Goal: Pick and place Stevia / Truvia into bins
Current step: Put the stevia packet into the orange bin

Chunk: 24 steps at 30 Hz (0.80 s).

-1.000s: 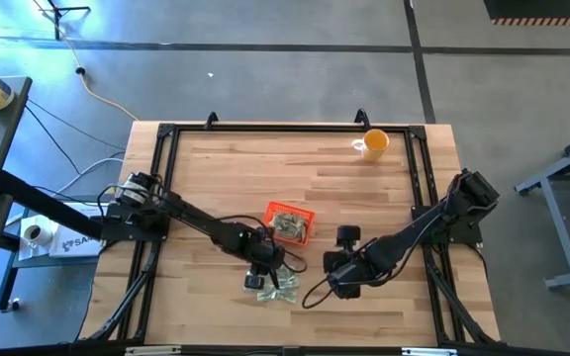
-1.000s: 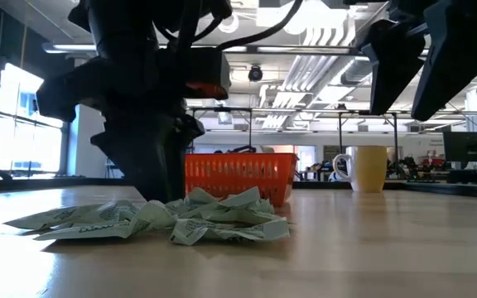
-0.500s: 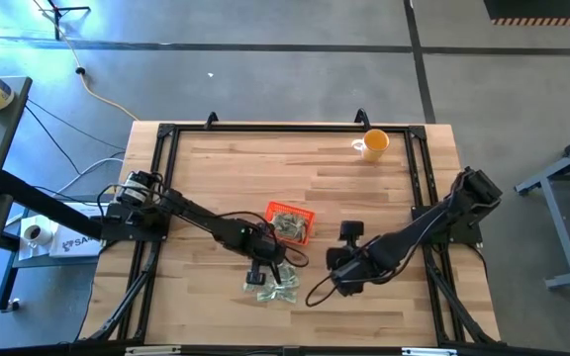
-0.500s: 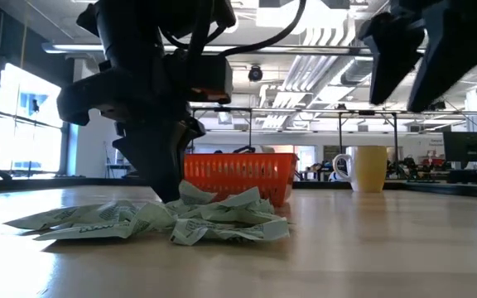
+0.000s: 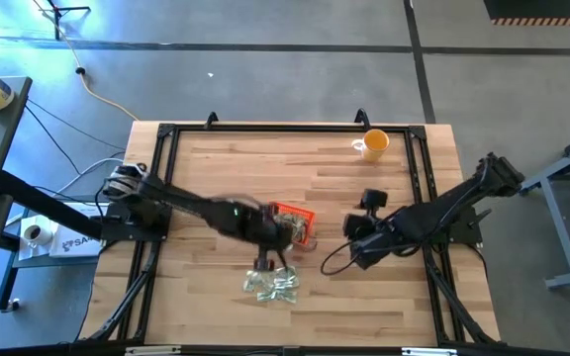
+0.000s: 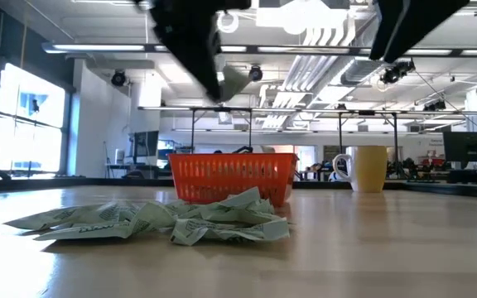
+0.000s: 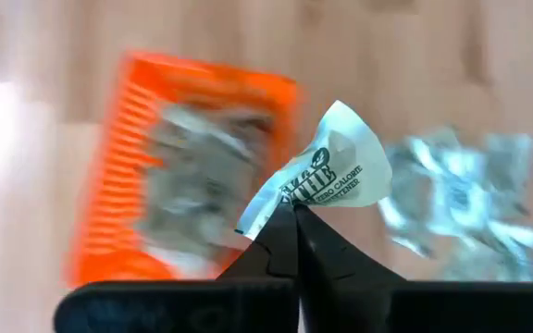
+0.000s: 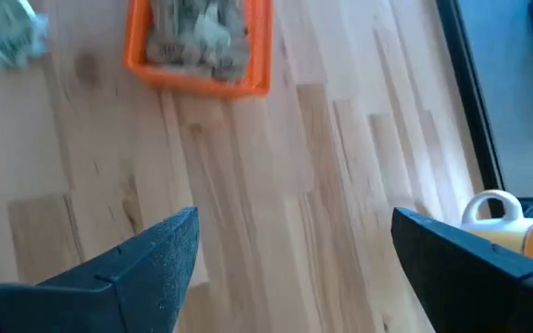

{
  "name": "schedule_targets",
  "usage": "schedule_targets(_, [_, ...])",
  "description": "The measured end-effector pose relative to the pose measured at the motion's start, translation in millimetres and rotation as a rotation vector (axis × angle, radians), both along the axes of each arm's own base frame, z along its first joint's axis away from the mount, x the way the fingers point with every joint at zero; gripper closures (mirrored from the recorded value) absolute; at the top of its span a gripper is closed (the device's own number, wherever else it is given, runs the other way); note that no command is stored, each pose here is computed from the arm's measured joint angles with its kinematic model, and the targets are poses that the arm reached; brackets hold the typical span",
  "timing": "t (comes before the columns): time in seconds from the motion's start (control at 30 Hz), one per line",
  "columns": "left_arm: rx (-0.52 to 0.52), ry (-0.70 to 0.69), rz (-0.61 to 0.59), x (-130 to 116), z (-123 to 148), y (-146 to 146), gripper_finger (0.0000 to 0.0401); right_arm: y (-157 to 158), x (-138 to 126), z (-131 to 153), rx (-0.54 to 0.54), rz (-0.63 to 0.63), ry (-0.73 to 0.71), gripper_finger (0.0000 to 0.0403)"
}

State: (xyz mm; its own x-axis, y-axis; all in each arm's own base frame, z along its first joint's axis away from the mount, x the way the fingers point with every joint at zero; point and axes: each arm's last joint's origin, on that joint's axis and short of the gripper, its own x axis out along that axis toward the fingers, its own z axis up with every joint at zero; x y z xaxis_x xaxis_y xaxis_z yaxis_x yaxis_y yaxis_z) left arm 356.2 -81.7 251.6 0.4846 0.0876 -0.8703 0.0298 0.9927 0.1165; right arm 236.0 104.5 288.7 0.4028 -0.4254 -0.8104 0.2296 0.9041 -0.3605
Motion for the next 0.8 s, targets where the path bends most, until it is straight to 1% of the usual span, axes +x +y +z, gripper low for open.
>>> schedule_targets(0.07, [0.018,-0.002,0.038,3,2,21,0.0379,-2,-2,5,0.012,-0.005,-0.033,0.0057])
schedule_targets(0.13, [0.029,0.029,0.077,5,-4,42,0.0379,-4,-4,9,0.016,-0.006,-0.045,0.0057])
schedule_targets(0.2, [-0.005,0.040,0.122,10,-12,62,0.0378,-4,-5,9,0.021,-0.005,-0.047,0.0057])
schedule_targets(0.27, [-0.070,0.054,0.168,12,-16,78,0.0358,-2,-4,8,0.034,0.003,-0.040,0.0057])
schedule_targets(0.33, [-0.101,0.059,0.210,13,-19,82,0.0321,1,-3,6,0.043,0.007,-0.036,0.0057])
schedule_targets(0.43, [-0.111,0.090,0.231,10,-20,78,0.0256,4,-1,3,0.054,0.015,-0.028,0.0057])
schedule_targets(0.5, [-0.167,0.107,0.214,8,-19,72,0.0218,6,1,0,0.071,0.020,-0.015,0.0057])
schedule_targets(0.57, [-0.191,0.121,0.226,5,-17,63,0.0187,7,5,-2,0.087,0.025,-0.022,0.0057])
schedule_targets(0.63, [-0.196,0.149,0.227,-2,-13,52,0.0167,10,15,-5,0.133,0.057,-0.033,0.0057])
schedule_targets(0.7, [-0.197,0.173,0.222,-9,-10,37,0.0157,15,28,-10,0.197,0.138,-0.039,0.0057])
schedule_targets(0.8, [-0.156,0.187,0.226,-22,-3,12,0.0156,21,53,-27,0.217,0.269,-0.032,0.0057])
